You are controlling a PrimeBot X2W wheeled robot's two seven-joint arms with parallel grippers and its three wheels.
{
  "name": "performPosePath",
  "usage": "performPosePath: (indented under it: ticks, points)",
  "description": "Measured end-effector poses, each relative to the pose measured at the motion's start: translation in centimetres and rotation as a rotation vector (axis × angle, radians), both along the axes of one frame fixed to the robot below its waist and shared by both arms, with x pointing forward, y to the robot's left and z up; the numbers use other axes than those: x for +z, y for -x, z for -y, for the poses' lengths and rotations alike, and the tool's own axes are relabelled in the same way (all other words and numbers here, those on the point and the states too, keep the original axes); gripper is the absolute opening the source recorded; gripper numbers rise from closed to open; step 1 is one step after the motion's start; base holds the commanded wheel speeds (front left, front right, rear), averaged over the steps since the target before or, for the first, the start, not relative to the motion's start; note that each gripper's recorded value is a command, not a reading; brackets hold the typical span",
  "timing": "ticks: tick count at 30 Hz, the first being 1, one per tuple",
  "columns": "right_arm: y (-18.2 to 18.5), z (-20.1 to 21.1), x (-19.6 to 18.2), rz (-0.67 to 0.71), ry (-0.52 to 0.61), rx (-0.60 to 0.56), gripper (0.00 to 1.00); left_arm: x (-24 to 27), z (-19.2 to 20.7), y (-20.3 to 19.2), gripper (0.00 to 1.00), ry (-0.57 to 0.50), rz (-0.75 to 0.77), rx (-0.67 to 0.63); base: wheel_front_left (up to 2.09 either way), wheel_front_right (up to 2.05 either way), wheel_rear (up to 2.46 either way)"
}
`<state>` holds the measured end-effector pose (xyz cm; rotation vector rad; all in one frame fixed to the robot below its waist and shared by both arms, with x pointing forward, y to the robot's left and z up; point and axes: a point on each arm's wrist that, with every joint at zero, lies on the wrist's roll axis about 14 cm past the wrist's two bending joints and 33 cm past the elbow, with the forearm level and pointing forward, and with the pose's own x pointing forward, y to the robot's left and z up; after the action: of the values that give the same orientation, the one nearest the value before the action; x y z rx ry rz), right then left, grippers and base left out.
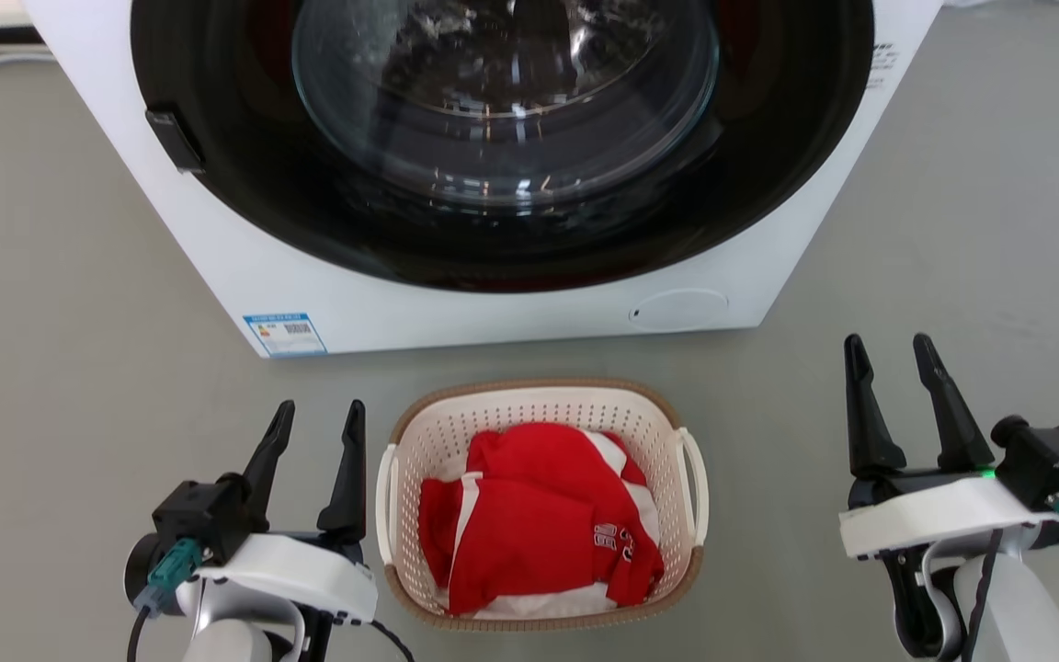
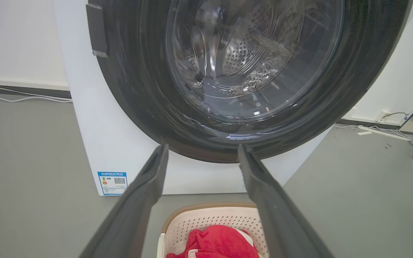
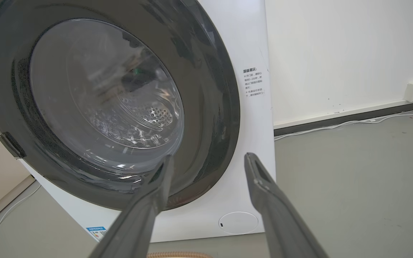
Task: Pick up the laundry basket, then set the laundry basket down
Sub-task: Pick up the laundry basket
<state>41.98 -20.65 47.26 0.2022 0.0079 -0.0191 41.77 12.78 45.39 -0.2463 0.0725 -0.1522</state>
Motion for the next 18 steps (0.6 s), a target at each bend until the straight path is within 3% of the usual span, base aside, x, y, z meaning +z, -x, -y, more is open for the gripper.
performPosePath:
  ticks: [18]
  points:
    - [-3.9, -0.1, -9.0, -0.229, -0.018, 0.018, 1.0, -8.2, 1.0, -4.0, 1.0, -0.015, -0.203, -0.033, 0.0, 0.0, 0.0]
